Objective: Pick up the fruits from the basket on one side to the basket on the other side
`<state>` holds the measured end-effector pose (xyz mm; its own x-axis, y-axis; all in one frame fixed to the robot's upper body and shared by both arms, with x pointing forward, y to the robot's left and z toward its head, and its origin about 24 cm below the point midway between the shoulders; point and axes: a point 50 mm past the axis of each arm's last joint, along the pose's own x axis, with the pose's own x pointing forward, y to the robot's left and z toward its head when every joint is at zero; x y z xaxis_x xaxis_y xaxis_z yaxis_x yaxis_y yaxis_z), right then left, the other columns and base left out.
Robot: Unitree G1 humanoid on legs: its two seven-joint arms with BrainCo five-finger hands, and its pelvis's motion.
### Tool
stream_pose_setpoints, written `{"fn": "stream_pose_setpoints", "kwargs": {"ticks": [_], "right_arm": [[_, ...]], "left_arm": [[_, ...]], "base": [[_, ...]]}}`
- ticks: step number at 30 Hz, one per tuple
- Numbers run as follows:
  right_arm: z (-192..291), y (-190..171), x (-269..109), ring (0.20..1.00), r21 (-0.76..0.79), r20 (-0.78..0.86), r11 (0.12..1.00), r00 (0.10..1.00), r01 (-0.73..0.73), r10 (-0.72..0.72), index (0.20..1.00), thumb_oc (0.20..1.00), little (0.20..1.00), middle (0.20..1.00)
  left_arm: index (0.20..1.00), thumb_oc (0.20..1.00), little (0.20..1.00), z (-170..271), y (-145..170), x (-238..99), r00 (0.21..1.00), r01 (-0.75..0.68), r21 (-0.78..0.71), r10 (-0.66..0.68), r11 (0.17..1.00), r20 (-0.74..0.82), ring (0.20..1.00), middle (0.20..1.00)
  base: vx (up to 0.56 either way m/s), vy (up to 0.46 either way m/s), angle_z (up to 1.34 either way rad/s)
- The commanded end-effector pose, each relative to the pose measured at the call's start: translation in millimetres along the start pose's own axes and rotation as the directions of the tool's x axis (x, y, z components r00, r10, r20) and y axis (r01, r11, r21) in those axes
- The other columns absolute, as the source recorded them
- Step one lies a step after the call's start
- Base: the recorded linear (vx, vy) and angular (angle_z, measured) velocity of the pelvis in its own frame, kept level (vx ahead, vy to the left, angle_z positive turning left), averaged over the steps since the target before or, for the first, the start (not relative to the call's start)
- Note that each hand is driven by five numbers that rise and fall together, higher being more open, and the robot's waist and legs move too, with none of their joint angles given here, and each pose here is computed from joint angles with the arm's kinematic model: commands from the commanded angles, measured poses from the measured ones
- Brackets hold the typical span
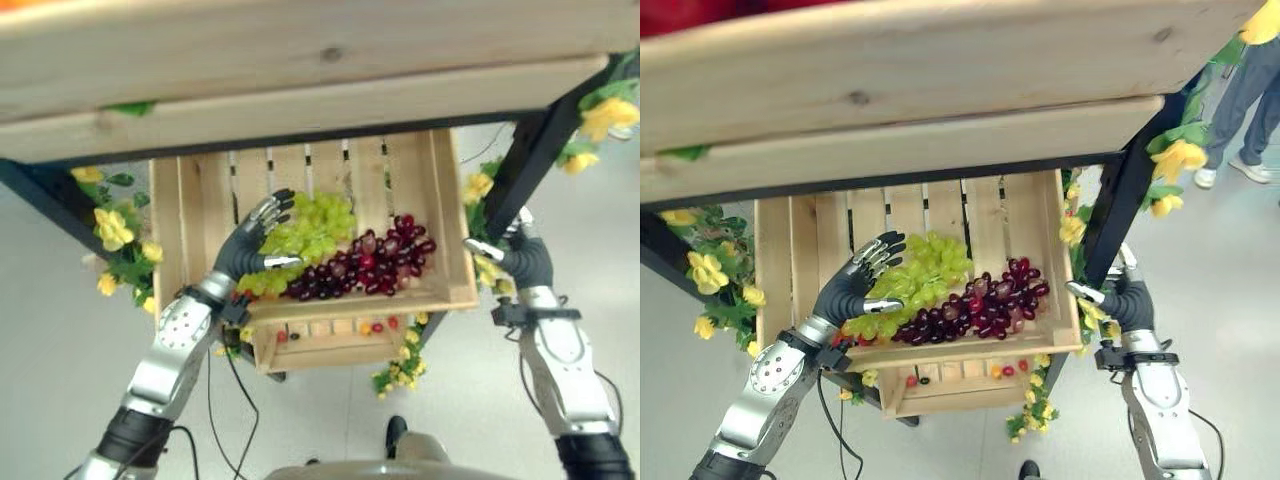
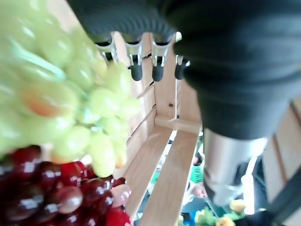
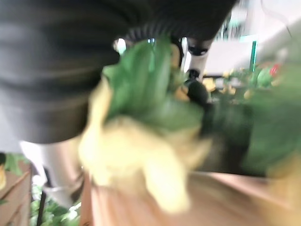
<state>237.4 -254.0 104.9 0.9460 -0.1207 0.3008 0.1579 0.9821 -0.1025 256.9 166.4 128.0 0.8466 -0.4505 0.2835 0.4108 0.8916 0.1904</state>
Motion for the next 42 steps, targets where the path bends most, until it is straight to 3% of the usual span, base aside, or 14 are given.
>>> {"fn": "stream_pose_setpoints", "kwargs": {"ticks": [1, 6, 21, 28, 35, 42], "right_arm": [[19, 15, 18, 1.000, 0.037, 0.126, 0.999, 0.992, -0.026, 0.021, 1.000, 1.000, 1.000, 1.000], [18, 26, 23, 1.000, 0.055, 0.130, 0.998, 0.991, -0.019, 0.011, 1.000, 1.000, 1.000, 1.000], [28, 22, 25, 1.000, 0.088, 0.192, 0.995, 0.979, 0.053, -0.069, 1.000, 1.000, 1.000, 1.000], [31, 15, 20, 1.000, 0.105, 0.214, 0.987, 0.966, 0.126, -0.146, 1.000, 1.000, 1.000, 1.000], [36, -15, 4, 1.000, 0.066, 0.261, 0.949, 0.912, 0.310, -0.316, 1.000, 1.000, 1.000, 1.000], [25, -9, 7, 1.000, 0.053, 0.201, 0.957, 0.936, 0.284, -0.289, 1.000, 1.000, 1.000, 1.000]], "left_arm": [[1.000, 1.000, 1.000, 33, 6, 8, 0.986, 0.021, 0.053, -0.030, 0.998, 0.163, 1.000, 1.000], [1.000, 1.000, 1.000, 37, 17, 1, 0.989, -0.017, 0.112, 0.000, 0.994, 0.148, 1.000, 1.000], [1.000, 1.000, 1.000, 32, 20, -13, 0.993, -0.053, 0.098, 0.042, 0.994, 0.112, 1.000, 1.000], [1.000, 1.000, 1.000, 33, 19, -12, 0.989, -0.077, 0.074, 0.067, 0.994, 0.132, 1.000, 1.000], [1.000, 1.000, 1.000, 42, 18, -2, 0.978, -0.083, 0.085, 0.065, 0.993, 0.197, 1.000, 1.000], [1.000, 1.000, 1.000, 47, 24, -2, 0.972, -0.116, 0.114, 0.089, 0.987, 0.215, 1.000, 1.000]], "base": [[-0.32, 0.415, 0.02], [-0.23, 0.200, -0.68], [-0.08, 0.025, -0.44], [0.00, -0.010, -0.05], [-0.07, 0.033, -0.07], [-0.16, 0.043, -1.30]]}}
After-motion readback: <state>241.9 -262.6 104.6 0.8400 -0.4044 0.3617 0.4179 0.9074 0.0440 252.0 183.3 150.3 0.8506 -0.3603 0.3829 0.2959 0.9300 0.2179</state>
